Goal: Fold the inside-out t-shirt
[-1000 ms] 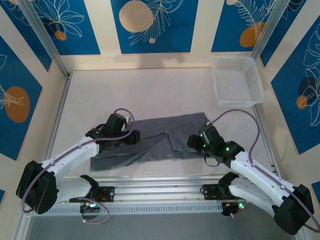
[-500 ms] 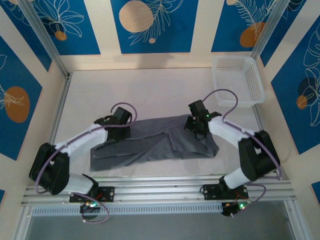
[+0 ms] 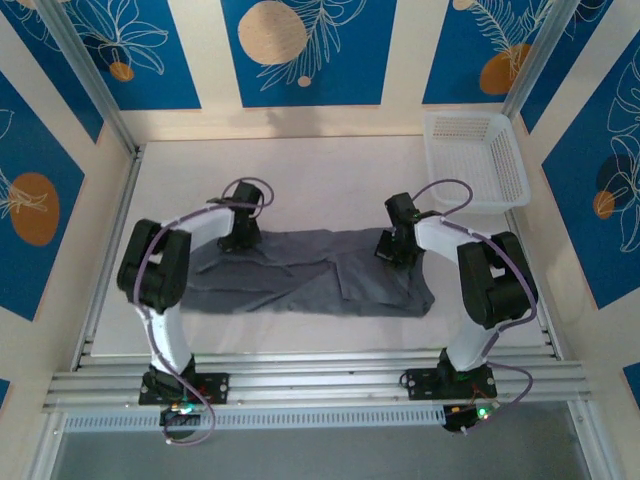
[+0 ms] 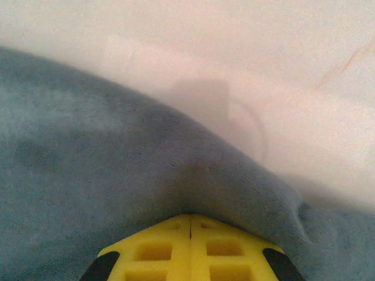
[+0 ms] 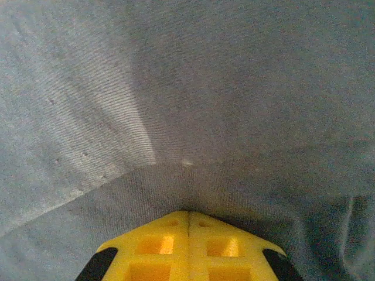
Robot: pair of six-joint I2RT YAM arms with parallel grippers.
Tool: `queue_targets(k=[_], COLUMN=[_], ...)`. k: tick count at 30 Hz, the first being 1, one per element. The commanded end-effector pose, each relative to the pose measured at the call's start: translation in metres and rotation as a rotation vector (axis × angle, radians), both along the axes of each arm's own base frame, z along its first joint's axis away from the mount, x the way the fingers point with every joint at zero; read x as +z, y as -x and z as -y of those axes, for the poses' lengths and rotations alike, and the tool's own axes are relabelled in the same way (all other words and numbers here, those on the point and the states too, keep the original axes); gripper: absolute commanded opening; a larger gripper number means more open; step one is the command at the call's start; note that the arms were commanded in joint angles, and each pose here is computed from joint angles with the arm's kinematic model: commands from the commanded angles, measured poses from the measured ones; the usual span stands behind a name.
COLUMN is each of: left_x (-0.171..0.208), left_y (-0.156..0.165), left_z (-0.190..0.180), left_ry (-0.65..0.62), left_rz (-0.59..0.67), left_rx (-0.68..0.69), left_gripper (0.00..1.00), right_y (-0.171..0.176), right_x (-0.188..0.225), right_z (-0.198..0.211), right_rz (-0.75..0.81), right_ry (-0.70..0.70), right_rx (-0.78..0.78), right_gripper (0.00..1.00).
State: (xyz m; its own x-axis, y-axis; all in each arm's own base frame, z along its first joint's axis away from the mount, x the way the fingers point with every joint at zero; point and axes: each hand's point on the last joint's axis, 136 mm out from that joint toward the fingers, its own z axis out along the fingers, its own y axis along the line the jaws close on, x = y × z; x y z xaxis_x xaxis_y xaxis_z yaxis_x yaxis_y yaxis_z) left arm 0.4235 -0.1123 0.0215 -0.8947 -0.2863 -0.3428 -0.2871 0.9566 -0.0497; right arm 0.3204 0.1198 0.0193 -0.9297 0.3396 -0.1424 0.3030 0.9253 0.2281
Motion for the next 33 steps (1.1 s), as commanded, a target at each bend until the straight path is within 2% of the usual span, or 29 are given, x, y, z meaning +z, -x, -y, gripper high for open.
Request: queue_targets(k=[1,5,8,12,14,16,19,21,23,25,28,31,33], left_x=[-0.043,-0.039,-0.028,0.004,0.035,0.07,0.126,0.16,0.184,0.195,0.193,0.167,0.141], left_y=[-0.019,-0.088,-0.135,-0.17,-0.176,-0.172,-0.153,-0.13,-0.09,-0.048,0.019,0.078,0.112], left_z=[0.013,0.045,0.074,0.098,0.107,0.11,0.102,0.09,0.067,0.044,0.008,-0.017,-0.029], left_ry=[0.068,0.136,0.225,0.328,0.378,0.389,0.39,0.387,0.36,0.361,0.367,0.327,0.305], left_rz=[-0.091,-0.024,0.035,0.127,0.18,0.222,0.293,0.343,0.373,0.394,0.411,0.366,0.306], left_rx=[-0.032,-0.103,-0.149,-0.161,-0.19,-0.231,-0.277,-0.288,-0.27,-0.228,-0.154,-0.099,-0.058], left_gripper=[0.0,0.0,0.0,0.0,0.1,0.2,0.33,0.37,0.39,0.41,0.47,0.49,0.5], right_y=[0.033,0.066,0.095,0.119,0.119,0.116,0.109,0.104,0.098,0.099,0.111,0.127,0.134], right_x=[-0.002,0.001,-0.003,0.007,0.025,0.048,0.081,0.092,0.091,0.078,0.055,0.038,0.027], right_z=[-0.029,-0.091,-0.16,-0.258,-0.289,-0.299,-0.282,-0.26,-0.232,-0.206,-0.187,-0.184,-0.185], right_rz=[-0.134,-0.193,-0.224,-0.184,-0.14,-0.071,0.072,0.142,0.195,0.169,0.077,0.011,-0.023], right_ry=[-0.115,-0.309,-0.364,-0.458,-0.481,-0.488,-0.444,-0.404,-0.35,-0.318,-0.357,-0.388,-0.384], right_rx=[0.051,0.123,0.205,0.306,0.34,0.372,0.394,0.396,0.398,0.405,0.447,0.466,0.468], right_gripper=[0.0,0.0,0.0,0.0,0.0,0.01,0.02,0.04,0.11,0.16,0.27,0.42,0.48])
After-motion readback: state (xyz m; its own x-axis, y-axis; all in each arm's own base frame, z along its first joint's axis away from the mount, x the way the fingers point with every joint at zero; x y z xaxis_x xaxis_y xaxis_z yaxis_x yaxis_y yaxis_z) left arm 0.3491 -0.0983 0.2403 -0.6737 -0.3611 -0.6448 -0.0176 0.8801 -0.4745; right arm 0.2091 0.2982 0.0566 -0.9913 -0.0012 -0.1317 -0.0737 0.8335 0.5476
